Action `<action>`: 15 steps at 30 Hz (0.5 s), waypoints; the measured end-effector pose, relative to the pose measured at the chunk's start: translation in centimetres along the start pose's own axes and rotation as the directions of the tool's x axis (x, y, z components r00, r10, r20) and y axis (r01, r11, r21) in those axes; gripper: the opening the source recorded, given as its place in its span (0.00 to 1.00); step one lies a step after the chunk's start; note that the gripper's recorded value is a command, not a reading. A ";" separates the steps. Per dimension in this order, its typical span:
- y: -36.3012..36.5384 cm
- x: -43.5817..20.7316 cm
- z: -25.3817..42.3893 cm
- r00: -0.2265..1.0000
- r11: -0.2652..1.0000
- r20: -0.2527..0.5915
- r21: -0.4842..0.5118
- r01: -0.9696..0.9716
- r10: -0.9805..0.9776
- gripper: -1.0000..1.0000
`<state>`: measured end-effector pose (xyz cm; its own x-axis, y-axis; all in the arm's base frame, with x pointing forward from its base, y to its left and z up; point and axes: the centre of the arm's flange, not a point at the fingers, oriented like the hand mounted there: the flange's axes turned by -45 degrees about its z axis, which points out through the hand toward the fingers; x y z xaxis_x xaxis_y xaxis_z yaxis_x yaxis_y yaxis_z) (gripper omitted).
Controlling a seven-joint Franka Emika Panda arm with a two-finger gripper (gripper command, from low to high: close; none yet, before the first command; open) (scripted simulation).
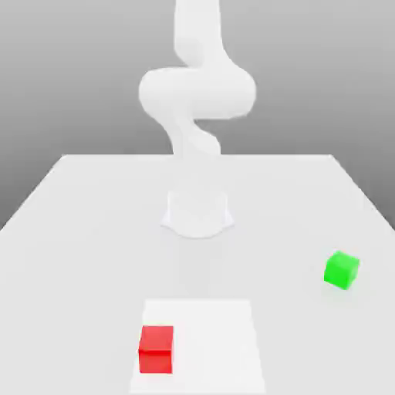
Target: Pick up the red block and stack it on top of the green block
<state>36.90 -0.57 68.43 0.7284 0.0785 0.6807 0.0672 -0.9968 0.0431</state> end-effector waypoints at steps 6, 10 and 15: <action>1.1 -1.4 8.4 0.968 0.973 0.106 0.063 0.223 -0.228 0.50; 1.6 -3.0 13.6 0.914 0.927 0.160 0.123 0.356 -0.372 0.50; 2.1 -5.8 19.7 0.816 0.838 0.204 0.214 0.501 -0.541 0.50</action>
<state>46.22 -2.87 50.17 0.6974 0.6058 0.3829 0.5677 -0.7931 0.2207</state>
